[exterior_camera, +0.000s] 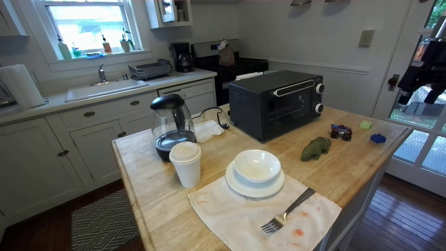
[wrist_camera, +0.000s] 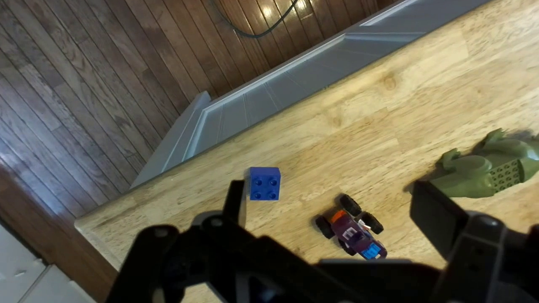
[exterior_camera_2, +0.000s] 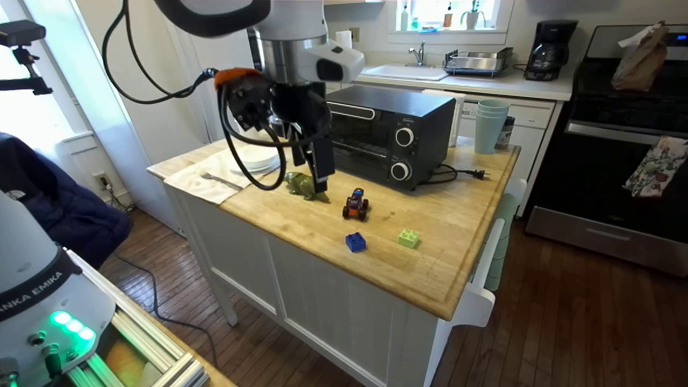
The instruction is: Put the blue block on top of the toy animal
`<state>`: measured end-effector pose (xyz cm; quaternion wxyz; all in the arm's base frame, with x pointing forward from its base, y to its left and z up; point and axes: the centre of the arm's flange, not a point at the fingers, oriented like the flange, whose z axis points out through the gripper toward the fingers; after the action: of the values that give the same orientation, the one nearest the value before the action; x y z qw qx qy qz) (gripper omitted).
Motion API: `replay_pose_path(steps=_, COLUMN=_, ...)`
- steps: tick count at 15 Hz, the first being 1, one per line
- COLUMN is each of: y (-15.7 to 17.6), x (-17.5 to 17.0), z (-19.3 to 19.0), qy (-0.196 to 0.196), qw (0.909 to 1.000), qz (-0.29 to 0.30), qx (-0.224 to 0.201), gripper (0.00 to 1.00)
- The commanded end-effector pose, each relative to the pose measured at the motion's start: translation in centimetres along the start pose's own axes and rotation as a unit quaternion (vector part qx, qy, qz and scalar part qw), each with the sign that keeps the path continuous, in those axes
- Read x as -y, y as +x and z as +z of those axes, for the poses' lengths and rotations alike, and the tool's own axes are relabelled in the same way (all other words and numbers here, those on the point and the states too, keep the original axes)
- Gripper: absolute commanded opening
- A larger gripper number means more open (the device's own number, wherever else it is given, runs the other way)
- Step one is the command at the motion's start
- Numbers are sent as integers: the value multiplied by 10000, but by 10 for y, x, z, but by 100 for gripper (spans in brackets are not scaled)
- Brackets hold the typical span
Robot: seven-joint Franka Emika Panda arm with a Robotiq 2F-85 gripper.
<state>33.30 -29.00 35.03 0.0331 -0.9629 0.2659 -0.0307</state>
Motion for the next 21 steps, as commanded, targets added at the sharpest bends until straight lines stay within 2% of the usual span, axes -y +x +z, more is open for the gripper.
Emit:
replay_pose_path(steps=1, y=2, x=-3, z=4, qy=15, qw=10000, qz=4, qx=23, gripper=100)
replay_pose_path(steps=6, y=8, x=-2, z=5, qy=4, qw=10000, qz=-6, qx=29, gripper=100)
replay_pose_path(steps=9, y=18, x=-20, z=19, qy=-104, qw=9997, qz=200, qx=-136, gripper=100)
replay_pose_path(steps=16, y=22, x=-52, z=47, qy=-170, qw=9998, qz=37, qx=-121, gripper=100)
replay_pose_path(steps=19, y=25, x=-62, z=62, qy=-210, qw=9991, qz=-370, qx=43, gripper=100)
replay_pose_path(steps=21, y=30, x=-66, z=71, qy=-197, qw=9988, qz=-442, qx=122, gripper=100)
